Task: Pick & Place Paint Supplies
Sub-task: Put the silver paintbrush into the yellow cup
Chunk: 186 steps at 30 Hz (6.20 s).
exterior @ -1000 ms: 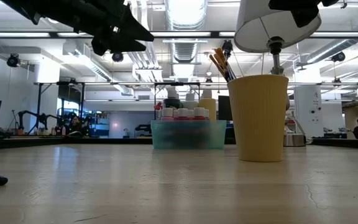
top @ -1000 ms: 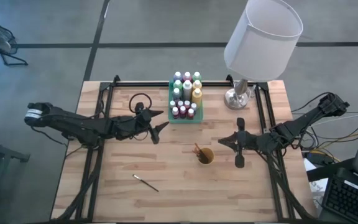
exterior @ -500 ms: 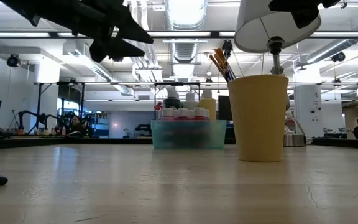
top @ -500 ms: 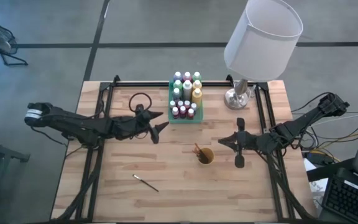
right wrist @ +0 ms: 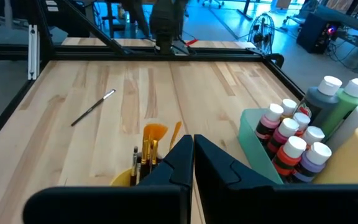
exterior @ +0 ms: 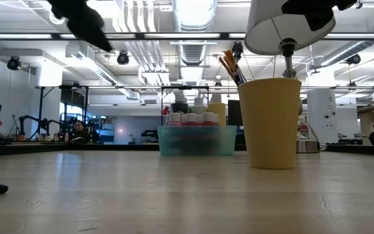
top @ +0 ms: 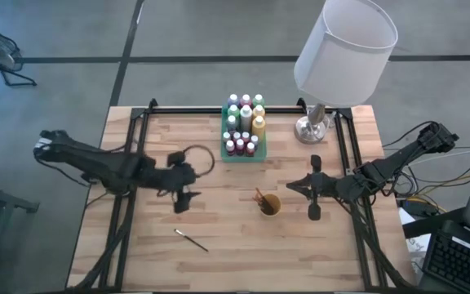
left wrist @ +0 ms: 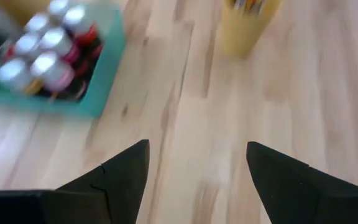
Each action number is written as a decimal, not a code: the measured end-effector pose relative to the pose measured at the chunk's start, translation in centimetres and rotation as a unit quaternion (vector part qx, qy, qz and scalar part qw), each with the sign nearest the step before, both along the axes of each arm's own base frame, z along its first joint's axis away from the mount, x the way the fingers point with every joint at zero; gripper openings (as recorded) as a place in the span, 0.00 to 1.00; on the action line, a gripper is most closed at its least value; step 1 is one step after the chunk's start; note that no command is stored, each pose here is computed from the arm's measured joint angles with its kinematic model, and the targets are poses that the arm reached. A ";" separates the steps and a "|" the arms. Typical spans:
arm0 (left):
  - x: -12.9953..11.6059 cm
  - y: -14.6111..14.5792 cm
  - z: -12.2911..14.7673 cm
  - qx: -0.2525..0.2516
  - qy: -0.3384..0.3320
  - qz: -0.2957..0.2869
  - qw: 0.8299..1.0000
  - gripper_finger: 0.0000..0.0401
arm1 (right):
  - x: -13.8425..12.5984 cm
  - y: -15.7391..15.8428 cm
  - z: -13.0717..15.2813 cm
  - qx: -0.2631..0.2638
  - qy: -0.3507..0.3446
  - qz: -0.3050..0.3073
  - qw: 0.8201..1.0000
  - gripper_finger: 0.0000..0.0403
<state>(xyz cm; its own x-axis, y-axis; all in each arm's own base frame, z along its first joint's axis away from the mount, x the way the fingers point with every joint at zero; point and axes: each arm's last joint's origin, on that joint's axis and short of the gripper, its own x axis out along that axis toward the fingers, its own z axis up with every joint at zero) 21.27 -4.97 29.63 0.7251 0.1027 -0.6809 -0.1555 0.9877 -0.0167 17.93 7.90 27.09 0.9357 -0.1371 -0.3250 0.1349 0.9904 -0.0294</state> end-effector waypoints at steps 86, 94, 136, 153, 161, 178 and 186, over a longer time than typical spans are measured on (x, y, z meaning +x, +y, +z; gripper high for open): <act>1.3 -11.2 -15.0 -0.022 0.433 -0.136 0.891 0.52 | 0.0 0.0 -0.1 -0.001 -0.001 0.000 1.000 0.02; 1.3 -11.0 -15.0 -0.026 0.437 -0.143 0.888 0.39 | 0.0 0.0 -0.1 -0.001 -0.001 0.000 1.000 0.02; 1.8 -11.1 -15.1 -0.005 0.411 -0.153 0.899 0.13 | 0.0 0.0 -0.1 -0.001 -0.001 0.000 1.000 0.02; 1.6 -11.0 -14.1 -0.050 0.404 -0.119 0.906 0.00 | 0.0 0.0 -0.1 0.000 -0.001 0.000 1.000 0.02; 1.7 -11.0 -13.3 -0.073 0.385 -0.120 0.912 0.00 | 0.0 0.0 -0.1 0.001 -0.001 0.000 1.000 0.02; 2.7 -10.2 -13.2 -0.098 0.368 -0.110 0.918 0.00 | 0.3 0.2 0.8 0.014 -0.047 0.011 0.999 0.02; 2.7 -10.2 -13.2 -0.098 0.367 -0.109 0.919 0.00 | 1.2 1.2 1.5 0.011 -0.089 0.095 0.991 0.02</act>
<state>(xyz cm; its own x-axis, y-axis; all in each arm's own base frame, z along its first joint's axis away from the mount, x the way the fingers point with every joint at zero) 24.00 -15.13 16.39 0.0521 -0.1671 -0.9846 0.0045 0.9859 -0.1671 19.13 9.06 28.60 0.9866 0.0531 -0.1541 -0.0539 0.9985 -0.0009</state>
